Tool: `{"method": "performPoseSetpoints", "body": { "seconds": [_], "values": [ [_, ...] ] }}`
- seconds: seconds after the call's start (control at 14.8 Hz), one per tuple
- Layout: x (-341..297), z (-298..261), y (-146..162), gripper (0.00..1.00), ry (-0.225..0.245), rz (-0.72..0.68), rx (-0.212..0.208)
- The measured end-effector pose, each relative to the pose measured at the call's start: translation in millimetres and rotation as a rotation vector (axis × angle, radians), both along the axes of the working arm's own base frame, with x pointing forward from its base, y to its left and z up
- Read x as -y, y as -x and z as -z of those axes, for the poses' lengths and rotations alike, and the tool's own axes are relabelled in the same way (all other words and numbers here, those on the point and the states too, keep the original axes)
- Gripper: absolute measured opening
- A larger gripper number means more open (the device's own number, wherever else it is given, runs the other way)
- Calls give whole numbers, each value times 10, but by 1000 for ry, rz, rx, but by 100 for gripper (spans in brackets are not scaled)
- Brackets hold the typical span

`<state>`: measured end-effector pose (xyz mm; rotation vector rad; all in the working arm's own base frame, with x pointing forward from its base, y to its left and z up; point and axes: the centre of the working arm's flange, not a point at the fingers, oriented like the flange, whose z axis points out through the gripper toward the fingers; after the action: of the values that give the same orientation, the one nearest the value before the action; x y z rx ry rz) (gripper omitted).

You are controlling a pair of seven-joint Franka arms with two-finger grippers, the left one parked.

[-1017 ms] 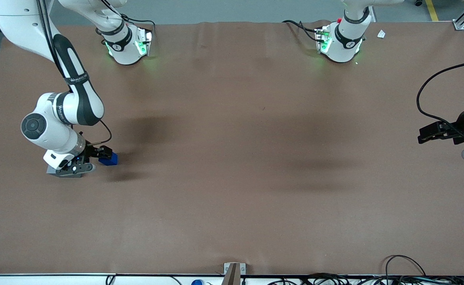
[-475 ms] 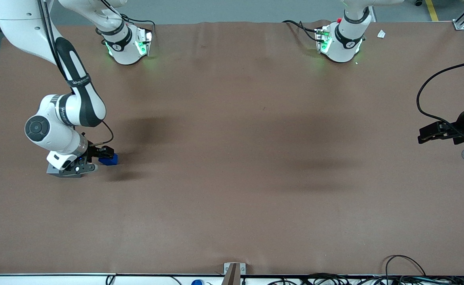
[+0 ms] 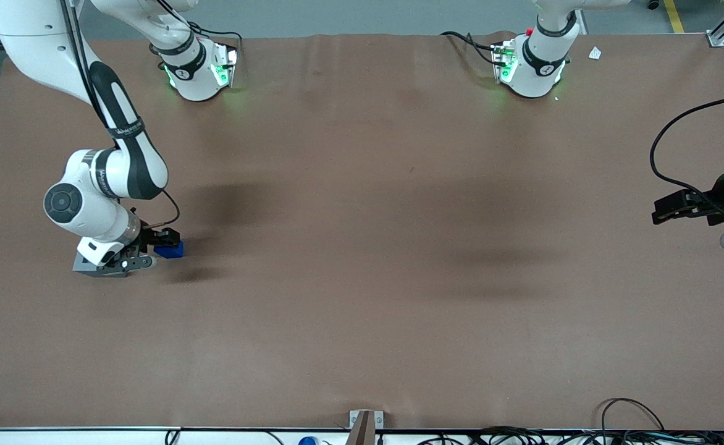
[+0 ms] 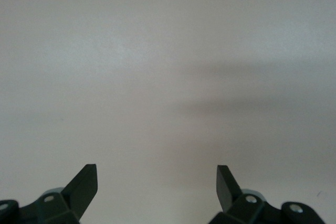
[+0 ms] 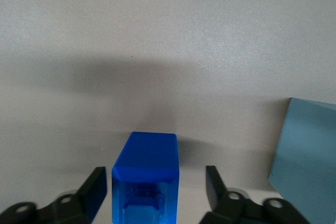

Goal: Insert blue part into gray base with right arm
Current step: 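Lift the blue cube and carry it above the gray base's opening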

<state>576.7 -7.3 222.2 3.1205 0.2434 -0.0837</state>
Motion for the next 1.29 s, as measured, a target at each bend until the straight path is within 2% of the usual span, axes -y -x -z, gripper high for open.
{"method": "performPoseSetpoints", "body": {
  "seconds": [0.07,0.14,0.27,0.47,0.68,1.02,1.29],
  "values": [
    [0,4,1,74,0,0,-1],
    [0,6,1,72,0,0,-1],
    [-1,6,1,56,0,0,-1],
    [0,5,-1,51,0,1,-1],
    [16,-46,-46,51,0,4,5],
    [117,-513,-308,51,-8,35,-98],
    [515,-976,-498,51,-12,97,-106]
  ]
}}
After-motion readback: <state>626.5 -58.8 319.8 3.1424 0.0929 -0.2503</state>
